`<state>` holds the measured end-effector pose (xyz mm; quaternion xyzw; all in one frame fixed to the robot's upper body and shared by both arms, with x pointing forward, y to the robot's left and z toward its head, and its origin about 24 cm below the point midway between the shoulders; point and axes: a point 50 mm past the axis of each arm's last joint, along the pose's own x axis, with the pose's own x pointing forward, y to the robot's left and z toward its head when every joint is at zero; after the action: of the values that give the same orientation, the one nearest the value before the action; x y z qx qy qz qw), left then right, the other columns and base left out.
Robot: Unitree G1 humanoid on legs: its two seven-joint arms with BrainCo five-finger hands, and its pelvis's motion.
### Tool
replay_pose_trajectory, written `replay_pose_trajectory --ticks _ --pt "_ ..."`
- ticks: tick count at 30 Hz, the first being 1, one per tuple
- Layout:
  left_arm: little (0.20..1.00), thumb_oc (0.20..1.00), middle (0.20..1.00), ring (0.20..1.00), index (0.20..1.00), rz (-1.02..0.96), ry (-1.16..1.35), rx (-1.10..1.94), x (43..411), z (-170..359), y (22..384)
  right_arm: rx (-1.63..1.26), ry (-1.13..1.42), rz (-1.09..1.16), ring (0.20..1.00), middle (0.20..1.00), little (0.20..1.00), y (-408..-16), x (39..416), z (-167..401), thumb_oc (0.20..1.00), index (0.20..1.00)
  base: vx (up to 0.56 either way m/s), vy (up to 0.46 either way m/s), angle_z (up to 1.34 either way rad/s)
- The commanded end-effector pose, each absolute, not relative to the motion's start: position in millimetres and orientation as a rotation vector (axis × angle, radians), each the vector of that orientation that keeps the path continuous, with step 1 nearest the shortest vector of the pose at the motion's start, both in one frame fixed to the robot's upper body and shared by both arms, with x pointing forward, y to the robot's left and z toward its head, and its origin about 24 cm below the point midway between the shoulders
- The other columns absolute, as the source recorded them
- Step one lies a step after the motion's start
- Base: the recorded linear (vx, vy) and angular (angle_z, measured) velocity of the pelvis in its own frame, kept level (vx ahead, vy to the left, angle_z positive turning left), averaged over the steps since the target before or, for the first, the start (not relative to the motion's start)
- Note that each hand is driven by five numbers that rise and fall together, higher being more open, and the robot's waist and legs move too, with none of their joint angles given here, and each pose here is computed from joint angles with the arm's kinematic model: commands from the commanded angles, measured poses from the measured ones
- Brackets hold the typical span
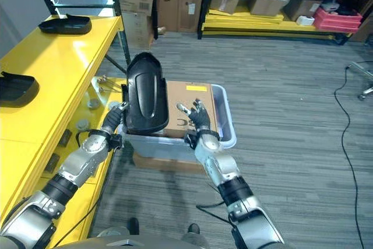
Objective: Move parts from the plastic box to the shelf.
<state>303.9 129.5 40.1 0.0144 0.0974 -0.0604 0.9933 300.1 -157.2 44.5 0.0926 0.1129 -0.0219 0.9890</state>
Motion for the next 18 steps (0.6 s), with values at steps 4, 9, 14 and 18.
replay_pose_trajectory --ticks 4,9,14,18 --pt "0.200 0.200 0.200 0.200 0.200 -0.036 -0.125 -0.049 313 89 152 0.213 0.301 0.079 1.000 1.000 1.000 -162 274 21 1.000 1.000 -0.03 0.006 -0.08" --pt "0.200 0.200 0.200 0.200 0.200 0.038 -0.166 -0.045 297 88 184 0.189 0.550 0.074 1.000 1.000 1.000 -177 227 -43 1.000 1.000 -0.05 0.011 -0.10" --pt "0.200 0.200 0.200 0.200 0.200 0.067 -0.258 -0.034 287 107 211 0.087 0.786 0.033 1.000 1.000 1.000 -193 179 -94 1.000 1.000 -0.02 0.008 -0.01" --pt "0.200 0.200 0.200 0.200 0.200 0.038 -0.312 -0.017 284 128 218 0.044 0.920 -0.040 1.000 1.000 1.000 -207 145 -124 1.000 1.000 -0.01 -0.045 0.14"
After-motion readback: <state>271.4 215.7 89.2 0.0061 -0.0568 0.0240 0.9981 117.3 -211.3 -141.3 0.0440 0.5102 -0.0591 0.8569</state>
